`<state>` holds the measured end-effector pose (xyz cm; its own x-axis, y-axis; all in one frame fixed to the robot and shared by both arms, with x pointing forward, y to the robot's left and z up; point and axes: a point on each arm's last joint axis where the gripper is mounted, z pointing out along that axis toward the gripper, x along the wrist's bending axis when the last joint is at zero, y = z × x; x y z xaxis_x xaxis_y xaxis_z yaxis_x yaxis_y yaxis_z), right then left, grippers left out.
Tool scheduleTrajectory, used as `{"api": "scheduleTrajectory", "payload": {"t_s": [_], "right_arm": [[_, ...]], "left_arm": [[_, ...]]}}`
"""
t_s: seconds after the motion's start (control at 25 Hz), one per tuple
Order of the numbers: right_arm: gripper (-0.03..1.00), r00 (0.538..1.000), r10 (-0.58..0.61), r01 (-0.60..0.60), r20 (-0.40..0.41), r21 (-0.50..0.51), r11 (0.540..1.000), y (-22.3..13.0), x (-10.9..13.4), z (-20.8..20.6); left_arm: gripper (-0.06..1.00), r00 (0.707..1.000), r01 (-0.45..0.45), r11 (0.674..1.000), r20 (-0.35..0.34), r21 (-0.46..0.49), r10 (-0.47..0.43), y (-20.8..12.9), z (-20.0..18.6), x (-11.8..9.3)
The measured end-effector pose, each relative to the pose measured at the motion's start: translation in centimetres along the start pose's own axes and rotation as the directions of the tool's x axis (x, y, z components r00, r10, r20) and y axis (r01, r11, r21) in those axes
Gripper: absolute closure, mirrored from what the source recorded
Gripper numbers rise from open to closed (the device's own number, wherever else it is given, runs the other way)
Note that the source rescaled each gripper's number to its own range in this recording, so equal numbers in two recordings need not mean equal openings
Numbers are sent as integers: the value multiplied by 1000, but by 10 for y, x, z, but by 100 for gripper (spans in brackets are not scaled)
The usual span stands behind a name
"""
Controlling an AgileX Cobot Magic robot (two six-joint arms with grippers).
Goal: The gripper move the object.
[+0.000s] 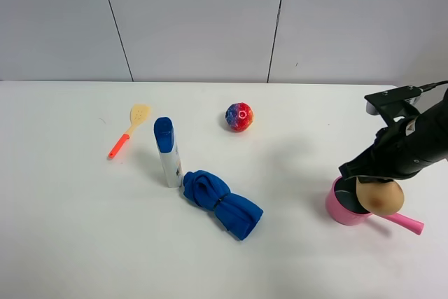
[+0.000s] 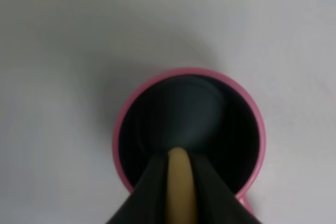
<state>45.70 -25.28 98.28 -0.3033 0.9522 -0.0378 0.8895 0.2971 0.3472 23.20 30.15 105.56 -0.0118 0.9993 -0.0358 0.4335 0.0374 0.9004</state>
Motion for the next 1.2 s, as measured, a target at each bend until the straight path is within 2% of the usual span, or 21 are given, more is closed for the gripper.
{"api": "scheduleTrajectory", "payload": {"t_s": [0.44, 0.56, 0.76, 0.84, 0.96, 1.08, 1.2], "right_arm": [[97, 999, -23, 26, 44, -78, 997, 6, -4, 1], [97, 998, -41, 45, 57, -68, 997, 6, -5, 3], [95, 998, -46, 46, 47, 5, 999, 4, -5, 19], [90, 998, -47, 46, 44, 25, 999, 4, -5, 24], [74, 998, -48, 47, 43, 29, 998, 4, -5, 27], [53, 998, -48, 48, 44, 9, 999, 6, -5, 28], [43, 998, -48, 48, 45, -4, 999, 7, -5, 28]], "left_arm": [[-6, 1000, 0, 1000, 0, 0, 0, 0, 0, 0], [-6, 1000, 0, 1000, 0, 0, 0, 0, 0, 0], [-6, 1000, 0, 1000, 0, 0, 0, 0, 0, 0], [-6, 1000, 0, 1000, 0, 0, 0, 0, 0, 0], [-6, 1000, 0, 1000, 0, 0, 0, 0, 0, 0], [-6, 1000, 0, 1000, 0, 0, 0, 0, 0, 0], [-6, 1000, 0, 1000, 0, 0, 0, 0, 0, 0]]}}
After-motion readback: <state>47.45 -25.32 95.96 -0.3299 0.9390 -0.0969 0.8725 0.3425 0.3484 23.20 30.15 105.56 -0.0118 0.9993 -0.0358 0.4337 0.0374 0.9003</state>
